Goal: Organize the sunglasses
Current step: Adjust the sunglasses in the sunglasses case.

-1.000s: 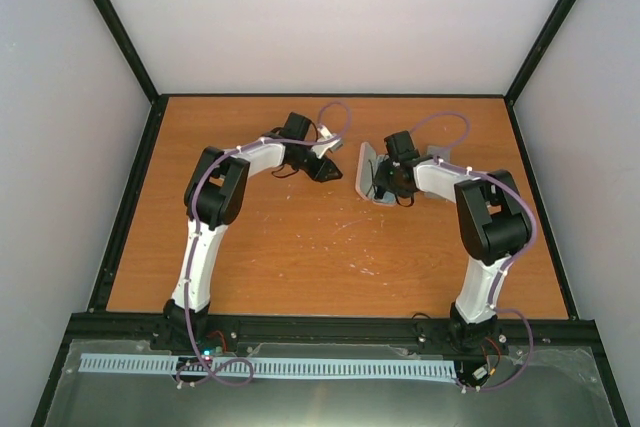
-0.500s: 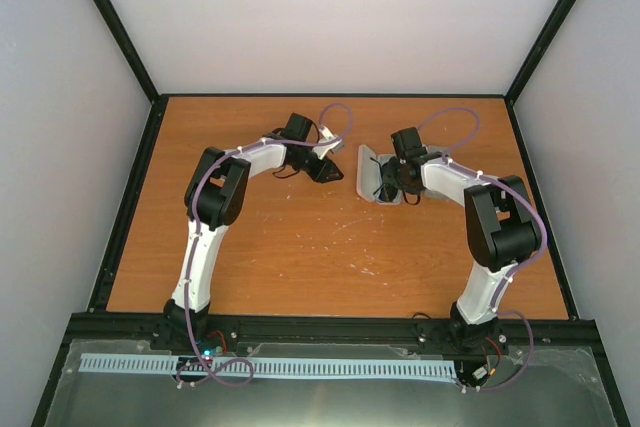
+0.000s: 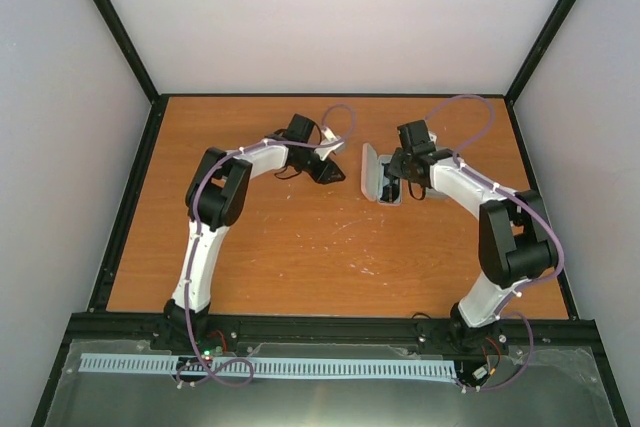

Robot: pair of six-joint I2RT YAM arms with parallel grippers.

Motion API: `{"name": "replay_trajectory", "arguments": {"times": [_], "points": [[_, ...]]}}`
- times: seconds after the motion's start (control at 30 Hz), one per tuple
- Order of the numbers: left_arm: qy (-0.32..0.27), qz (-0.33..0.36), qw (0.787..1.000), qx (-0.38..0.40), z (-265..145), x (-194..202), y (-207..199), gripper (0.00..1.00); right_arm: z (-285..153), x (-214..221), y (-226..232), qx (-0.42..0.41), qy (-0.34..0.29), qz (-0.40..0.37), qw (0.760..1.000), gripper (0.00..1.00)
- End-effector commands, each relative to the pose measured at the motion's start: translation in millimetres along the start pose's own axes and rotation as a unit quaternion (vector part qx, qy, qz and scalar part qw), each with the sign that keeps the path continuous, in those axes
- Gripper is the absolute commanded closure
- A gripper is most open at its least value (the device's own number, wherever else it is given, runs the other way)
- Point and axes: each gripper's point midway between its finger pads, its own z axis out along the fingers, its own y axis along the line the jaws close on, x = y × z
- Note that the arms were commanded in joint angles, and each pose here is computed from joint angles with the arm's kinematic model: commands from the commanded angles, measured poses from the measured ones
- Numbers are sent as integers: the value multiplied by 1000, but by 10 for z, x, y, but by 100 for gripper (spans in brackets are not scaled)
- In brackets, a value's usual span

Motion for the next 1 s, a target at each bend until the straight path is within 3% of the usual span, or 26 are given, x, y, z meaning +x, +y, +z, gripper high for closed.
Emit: {"name": "replay_trajectory", "arguments": {"times": [0.0, 0.07, 0.2, 0.43, 0.53, 0.73, 0.97], "points": [[-3, 23, 1000, 3, -20, -102, -156, 66, -70, -133, 137, -37, -22, -2, 999, 91], [-3, 26, 1000, 4, -6, -119, -181, 66, 8, -36, 209, -59, -1, -3, 998, 97], [-2, 31, 999, 8, 32, -137, -236, 66, 207, 211, 288, -85, 54, -2, 995, 97], [-2, 38, 999, 8, 58, -178, -292, 67, 388, 432, 257, -84, 96, 0, 992, 97], [-2, 42, 999, 7, 56, -204, -301, 66, 328, 380, 224, -85, 78, 2, 993, 97], [-3, 44, 999, 4, 51, -238, -301, 66, 29, 79, 175, -100, 8, 9, 995, 81], [-3, 50, 999, -4, 35, -277, -287, 67, 33, -17, -217, -79, -12, 51, 996, 88]]}}
